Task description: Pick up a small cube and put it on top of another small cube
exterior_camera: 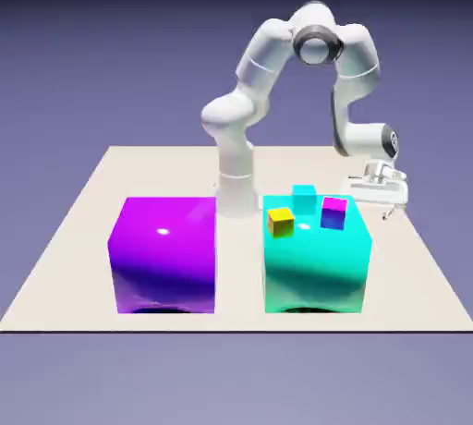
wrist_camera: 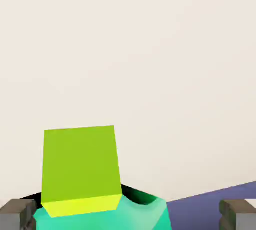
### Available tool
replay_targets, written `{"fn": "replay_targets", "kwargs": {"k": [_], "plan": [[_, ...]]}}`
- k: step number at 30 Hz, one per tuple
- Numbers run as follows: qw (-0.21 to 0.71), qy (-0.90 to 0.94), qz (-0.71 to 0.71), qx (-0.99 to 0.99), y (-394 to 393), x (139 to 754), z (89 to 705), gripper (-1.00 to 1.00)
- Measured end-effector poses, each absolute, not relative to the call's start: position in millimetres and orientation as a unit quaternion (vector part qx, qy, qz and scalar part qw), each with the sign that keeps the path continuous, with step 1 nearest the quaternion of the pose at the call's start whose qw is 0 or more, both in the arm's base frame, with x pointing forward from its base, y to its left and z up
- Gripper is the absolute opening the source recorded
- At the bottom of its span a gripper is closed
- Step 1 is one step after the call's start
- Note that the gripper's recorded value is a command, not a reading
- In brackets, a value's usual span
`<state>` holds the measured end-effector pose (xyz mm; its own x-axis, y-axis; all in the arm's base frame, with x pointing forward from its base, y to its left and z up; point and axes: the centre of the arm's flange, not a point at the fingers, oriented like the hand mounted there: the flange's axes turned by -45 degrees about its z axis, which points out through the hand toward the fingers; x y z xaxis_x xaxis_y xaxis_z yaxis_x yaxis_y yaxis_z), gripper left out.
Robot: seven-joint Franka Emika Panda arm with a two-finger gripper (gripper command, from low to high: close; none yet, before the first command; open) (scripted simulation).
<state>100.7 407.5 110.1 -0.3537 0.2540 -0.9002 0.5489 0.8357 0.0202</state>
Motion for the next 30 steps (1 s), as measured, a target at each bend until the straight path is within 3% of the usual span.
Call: {"fn": "replay_targets", "kwargs": {"k": [4, 5, 10, 16, 24, 30], "plan": [[0.516, 0.804, -0.159, 0.249, 387, 132, 78, 0.00], [0.516, 0.804, -0.159, 0.248, 379, 142, 67, -1.00], [0.515, 0.803, -0.159, 0.256, 407, 108, 111, -1.00], [0.483, 0.766, -0.141, 0.400, 428, 221, 210, -1.00], [0.445, 0.704, -0.181, 0.524, 364, 327, 344, -1.00], [0.429, 0.673, -0.266, 0.540, 307, 340, 383, -1.00]]}}
